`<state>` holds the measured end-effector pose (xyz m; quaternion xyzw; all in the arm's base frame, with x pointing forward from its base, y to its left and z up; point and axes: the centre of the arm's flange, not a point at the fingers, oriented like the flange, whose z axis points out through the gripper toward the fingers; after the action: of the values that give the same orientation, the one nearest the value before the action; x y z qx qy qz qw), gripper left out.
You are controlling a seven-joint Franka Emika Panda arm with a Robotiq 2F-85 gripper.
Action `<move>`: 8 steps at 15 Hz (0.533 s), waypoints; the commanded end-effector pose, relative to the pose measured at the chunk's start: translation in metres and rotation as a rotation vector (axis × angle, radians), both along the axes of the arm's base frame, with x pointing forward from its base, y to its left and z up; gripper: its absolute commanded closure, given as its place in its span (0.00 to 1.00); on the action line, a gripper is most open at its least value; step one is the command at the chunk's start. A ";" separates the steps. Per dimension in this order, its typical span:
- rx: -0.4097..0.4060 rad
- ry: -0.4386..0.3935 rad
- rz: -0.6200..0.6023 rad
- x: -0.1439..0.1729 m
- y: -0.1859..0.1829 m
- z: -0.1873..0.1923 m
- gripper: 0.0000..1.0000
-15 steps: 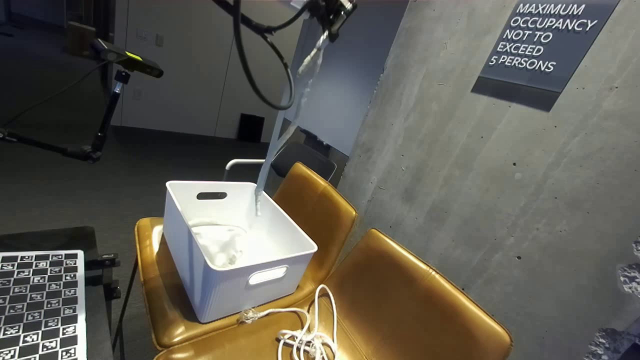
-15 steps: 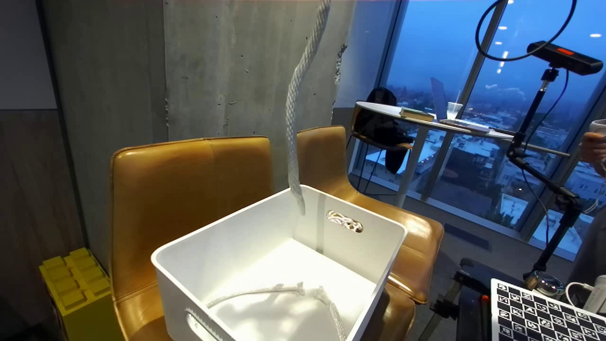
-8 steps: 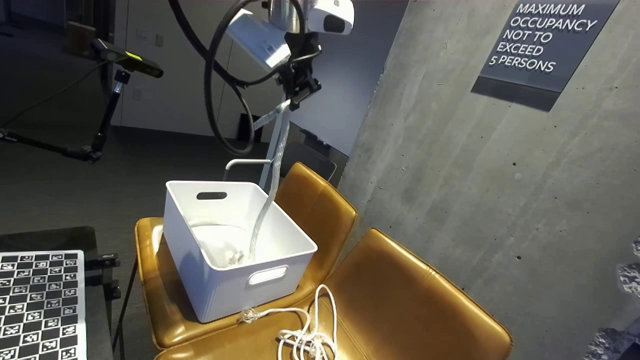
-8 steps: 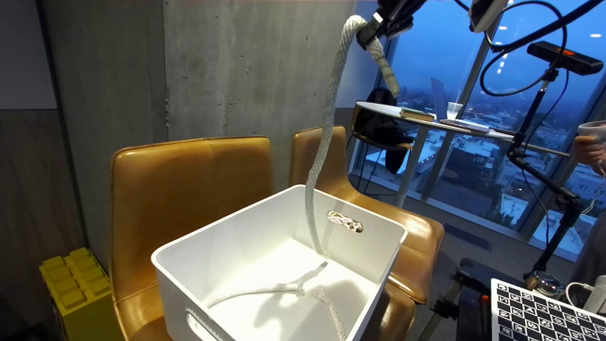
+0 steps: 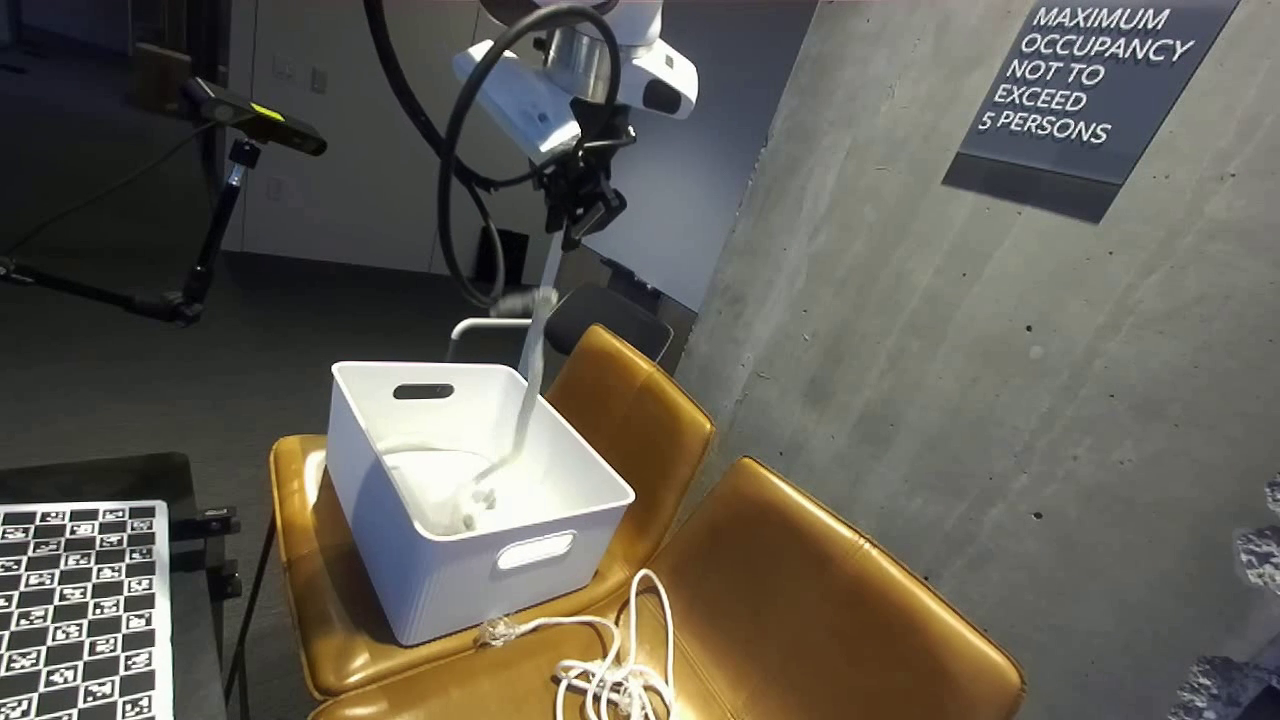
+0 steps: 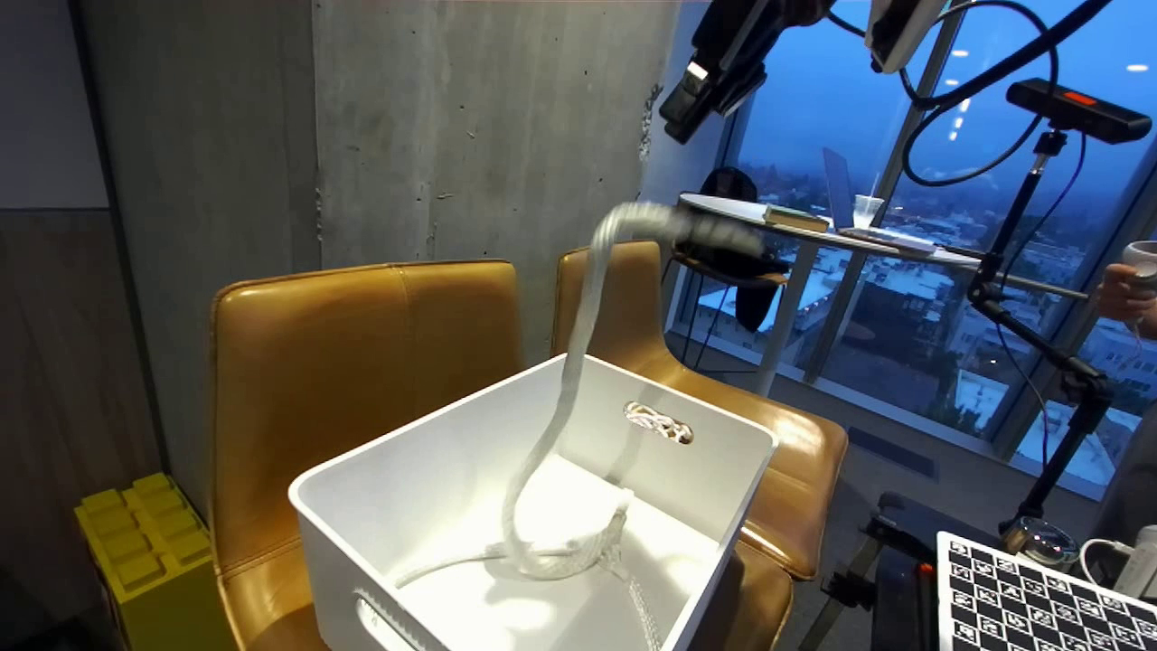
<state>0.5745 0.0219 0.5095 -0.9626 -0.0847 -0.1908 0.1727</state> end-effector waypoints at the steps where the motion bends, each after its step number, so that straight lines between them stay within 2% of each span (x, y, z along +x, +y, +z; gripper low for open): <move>1: -0.042 0.007 -0.001 0.010 -0.007 -0.007 0.35; 5: -0.087 0.055 -0.017 0.020 -0.064 -0.040 0.05; 6: -0.097 0.061 -0.030 0.024 -0.084 -0.050 0.01; 8: -0.119 0.081 -0.062 0.031 -0.135 -0.075 0.00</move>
<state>0.5818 -0.0603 0.4626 -0.9753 -0.0686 -0.1650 0.1303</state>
